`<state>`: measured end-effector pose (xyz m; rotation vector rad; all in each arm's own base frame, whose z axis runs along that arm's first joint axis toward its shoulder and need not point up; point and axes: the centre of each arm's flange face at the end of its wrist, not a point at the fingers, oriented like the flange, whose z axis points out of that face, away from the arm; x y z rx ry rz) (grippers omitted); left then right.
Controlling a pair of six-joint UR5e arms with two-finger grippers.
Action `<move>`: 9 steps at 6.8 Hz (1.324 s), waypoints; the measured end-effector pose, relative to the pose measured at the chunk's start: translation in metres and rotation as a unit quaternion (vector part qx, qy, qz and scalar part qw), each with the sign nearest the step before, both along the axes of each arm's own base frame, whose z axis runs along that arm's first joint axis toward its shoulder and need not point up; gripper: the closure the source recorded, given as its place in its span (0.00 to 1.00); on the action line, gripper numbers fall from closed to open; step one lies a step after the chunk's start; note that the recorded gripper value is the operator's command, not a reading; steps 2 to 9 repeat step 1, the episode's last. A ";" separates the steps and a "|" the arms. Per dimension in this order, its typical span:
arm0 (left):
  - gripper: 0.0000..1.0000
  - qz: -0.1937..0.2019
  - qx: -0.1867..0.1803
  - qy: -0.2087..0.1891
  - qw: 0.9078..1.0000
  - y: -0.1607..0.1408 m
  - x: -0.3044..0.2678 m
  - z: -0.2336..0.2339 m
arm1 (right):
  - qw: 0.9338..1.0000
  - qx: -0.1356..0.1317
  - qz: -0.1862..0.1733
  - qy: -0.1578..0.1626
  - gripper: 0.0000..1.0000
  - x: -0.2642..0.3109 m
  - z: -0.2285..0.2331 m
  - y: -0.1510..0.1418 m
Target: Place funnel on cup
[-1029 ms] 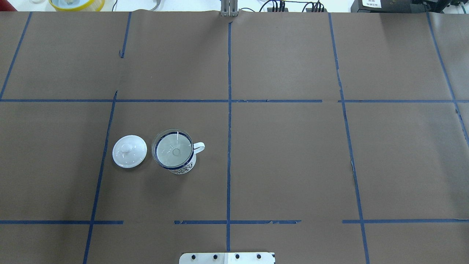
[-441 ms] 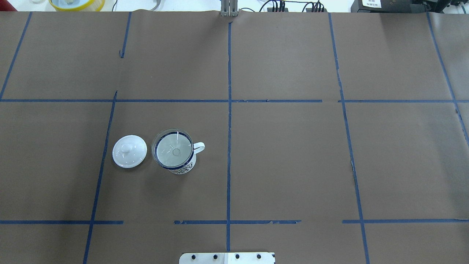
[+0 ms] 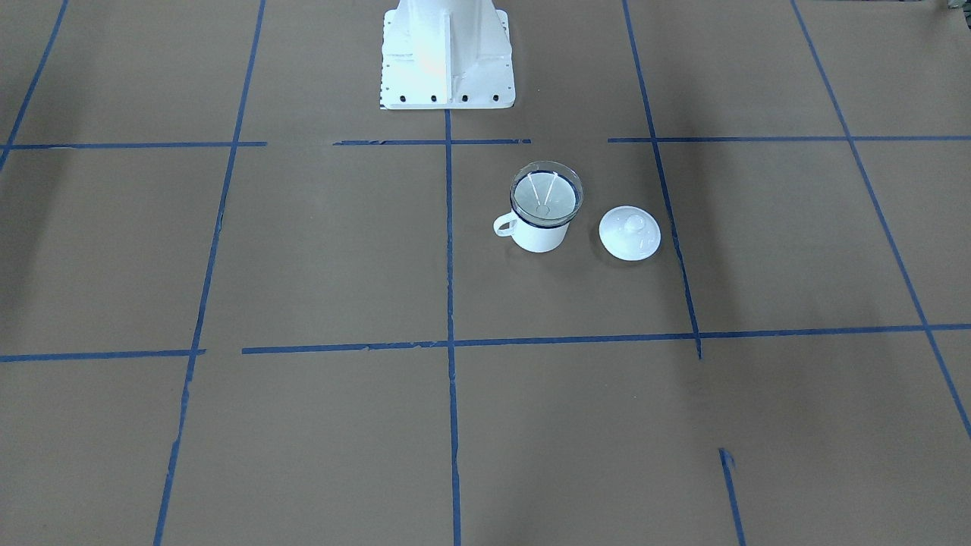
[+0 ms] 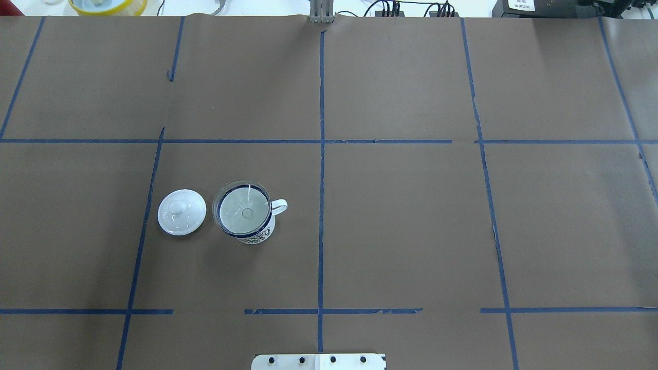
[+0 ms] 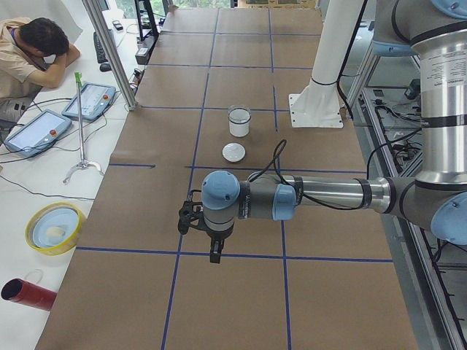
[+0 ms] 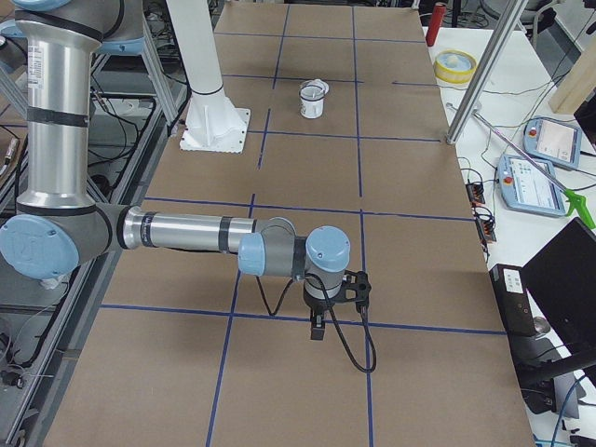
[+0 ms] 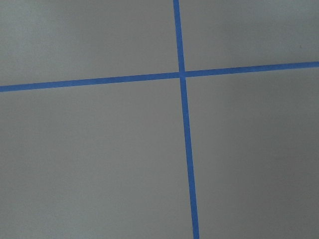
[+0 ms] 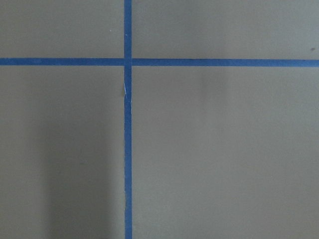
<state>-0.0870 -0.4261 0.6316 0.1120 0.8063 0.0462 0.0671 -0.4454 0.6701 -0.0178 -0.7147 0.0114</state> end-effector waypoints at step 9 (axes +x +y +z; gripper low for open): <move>0.00 0.000 -0.001 0.000 1.000 0.000 0.000 0.001 | 1.000 0.000 0.000 0.000 0.00 0.000 0.000 0.000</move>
